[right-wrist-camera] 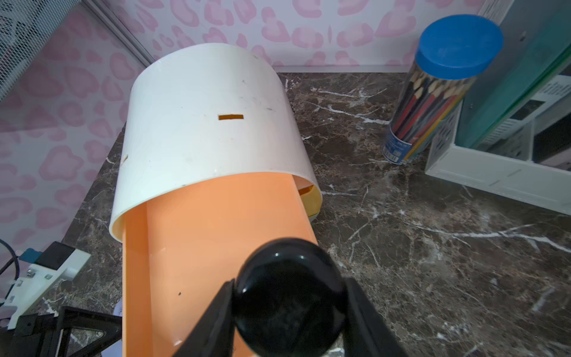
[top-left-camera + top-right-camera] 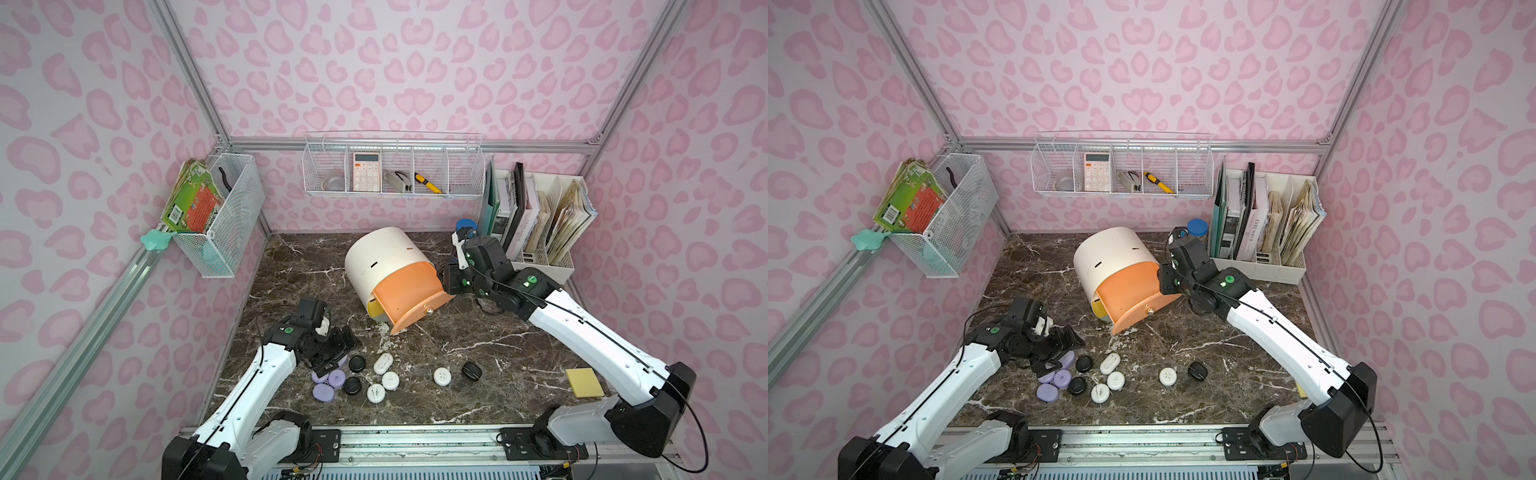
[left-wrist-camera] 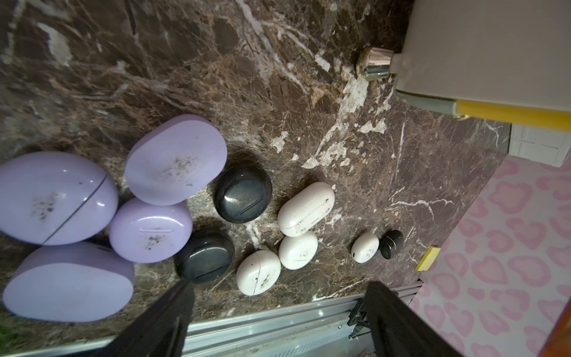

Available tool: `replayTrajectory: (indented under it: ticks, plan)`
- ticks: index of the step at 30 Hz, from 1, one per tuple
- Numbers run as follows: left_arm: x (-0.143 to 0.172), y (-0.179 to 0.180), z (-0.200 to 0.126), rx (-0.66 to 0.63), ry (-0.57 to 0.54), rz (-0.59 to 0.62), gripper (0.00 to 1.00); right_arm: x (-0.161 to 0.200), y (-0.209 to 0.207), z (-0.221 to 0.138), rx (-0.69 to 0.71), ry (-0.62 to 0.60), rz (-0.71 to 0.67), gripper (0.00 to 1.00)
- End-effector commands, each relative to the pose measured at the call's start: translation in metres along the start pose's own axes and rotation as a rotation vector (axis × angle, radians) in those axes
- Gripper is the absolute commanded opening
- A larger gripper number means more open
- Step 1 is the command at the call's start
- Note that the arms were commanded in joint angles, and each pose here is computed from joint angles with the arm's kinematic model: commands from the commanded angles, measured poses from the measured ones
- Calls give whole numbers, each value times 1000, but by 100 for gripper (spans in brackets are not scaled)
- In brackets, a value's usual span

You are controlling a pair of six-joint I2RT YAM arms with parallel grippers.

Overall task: Put the bluetooth earphones in the drawer according to color
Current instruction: Place the bluetooth earphone in the drawer.

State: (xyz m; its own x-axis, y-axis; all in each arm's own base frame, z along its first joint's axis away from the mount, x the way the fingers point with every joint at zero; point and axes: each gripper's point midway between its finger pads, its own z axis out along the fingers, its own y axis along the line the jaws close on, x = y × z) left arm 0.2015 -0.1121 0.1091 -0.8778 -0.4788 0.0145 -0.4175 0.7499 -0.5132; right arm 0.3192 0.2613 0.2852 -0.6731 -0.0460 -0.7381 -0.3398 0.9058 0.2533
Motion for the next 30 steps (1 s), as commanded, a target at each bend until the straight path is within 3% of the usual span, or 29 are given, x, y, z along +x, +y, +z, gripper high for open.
replayTrajectory:
  ticks: [1, 8, 14, 22, 30]
  plan:
    - [1, -2, 2, 12, 8, 7, 92, 4, 24, 8, -104, 42, -42, 27]
    - [3, -2, 8, 3, 20, 11, 92, 13, 33, 37, -94, 107, -65, 30]
    - [2, -3, 17, -28, 33, 20, 91, 12, 34, 47, -79, 118, -63, 43]
    - [1, -6, 21, -109, 23, 78, 89, 3, 34, 39, -73, 101, -65, 66]
    - [0, -1, 30, -215, 18, 116, 86, 6, 22, 29, -57, 93, -50, 71]
